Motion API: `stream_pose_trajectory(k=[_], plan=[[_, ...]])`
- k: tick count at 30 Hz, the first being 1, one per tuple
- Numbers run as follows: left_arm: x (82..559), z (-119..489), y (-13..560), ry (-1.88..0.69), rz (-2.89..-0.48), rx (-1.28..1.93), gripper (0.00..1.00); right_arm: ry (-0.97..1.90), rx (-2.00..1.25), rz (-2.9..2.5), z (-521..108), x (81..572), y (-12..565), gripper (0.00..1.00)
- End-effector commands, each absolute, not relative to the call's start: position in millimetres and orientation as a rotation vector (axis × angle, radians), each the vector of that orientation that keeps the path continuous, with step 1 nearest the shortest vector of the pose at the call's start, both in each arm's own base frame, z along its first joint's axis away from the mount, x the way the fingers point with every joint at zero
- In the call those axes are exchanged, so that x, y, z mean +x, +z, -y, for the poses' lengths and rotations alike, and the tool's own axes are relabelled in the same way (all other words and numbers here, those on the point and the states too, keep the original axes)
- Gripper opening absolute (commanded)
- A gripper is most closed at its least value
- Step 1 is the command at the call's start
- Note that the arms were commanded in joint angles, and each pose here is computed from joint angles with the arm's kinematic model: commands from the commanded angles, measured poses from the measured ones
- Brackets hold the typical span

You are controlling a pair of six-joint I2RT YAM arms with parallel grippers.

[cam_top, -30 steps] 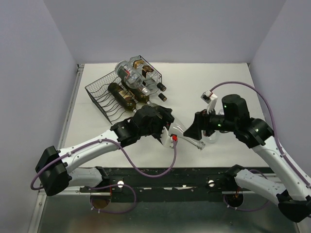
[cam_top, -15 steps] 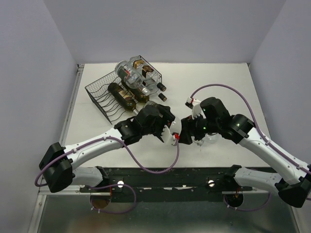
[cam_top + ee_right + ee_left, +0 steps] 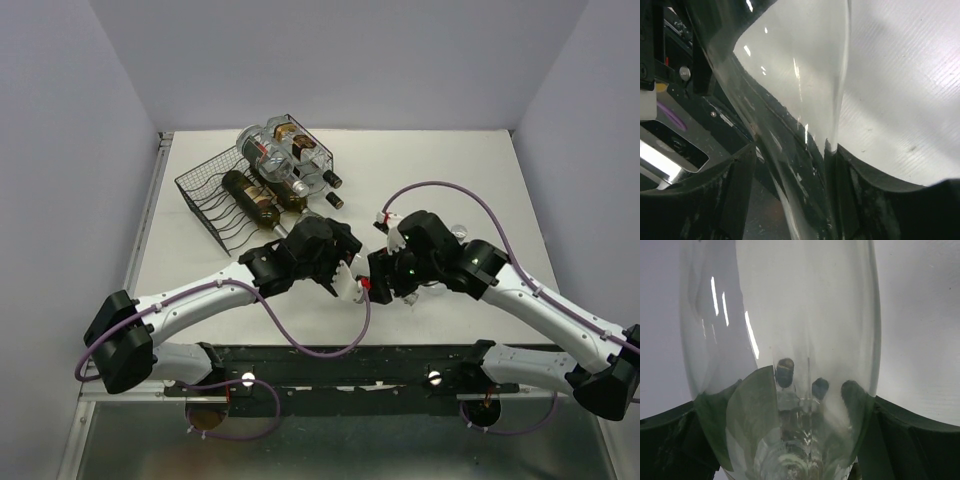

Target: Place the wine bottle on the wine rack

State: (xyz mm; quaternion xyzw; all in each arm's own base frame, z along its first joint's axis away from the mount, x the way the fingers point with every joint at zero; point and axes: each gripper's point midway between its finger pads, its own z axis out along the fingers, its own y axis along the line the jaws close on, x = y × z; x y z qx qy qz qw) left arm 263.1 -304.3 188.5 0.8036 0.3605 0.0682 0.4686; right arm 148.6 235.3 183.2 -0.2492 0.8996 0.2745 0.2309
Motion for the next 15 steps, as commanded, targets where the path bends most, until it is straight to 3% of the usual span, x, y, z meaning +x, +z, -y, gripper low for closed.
stream_pose_trajectory(k=[1,11,15], plan=[[278,324,265,0.212,-0.804,1.742,0.00,0.723,-0.662,-2.493,-234,149,175,0.64],[273,323,275,0.162,-0.817,1.714,0.00,0.699,-0.649,-2.511,-236,153,168,0.04],[272,322,275,0.159,-0.823,1.709,0.03,0.702,-0.641,-2.502,-237,154,170,0.01]])
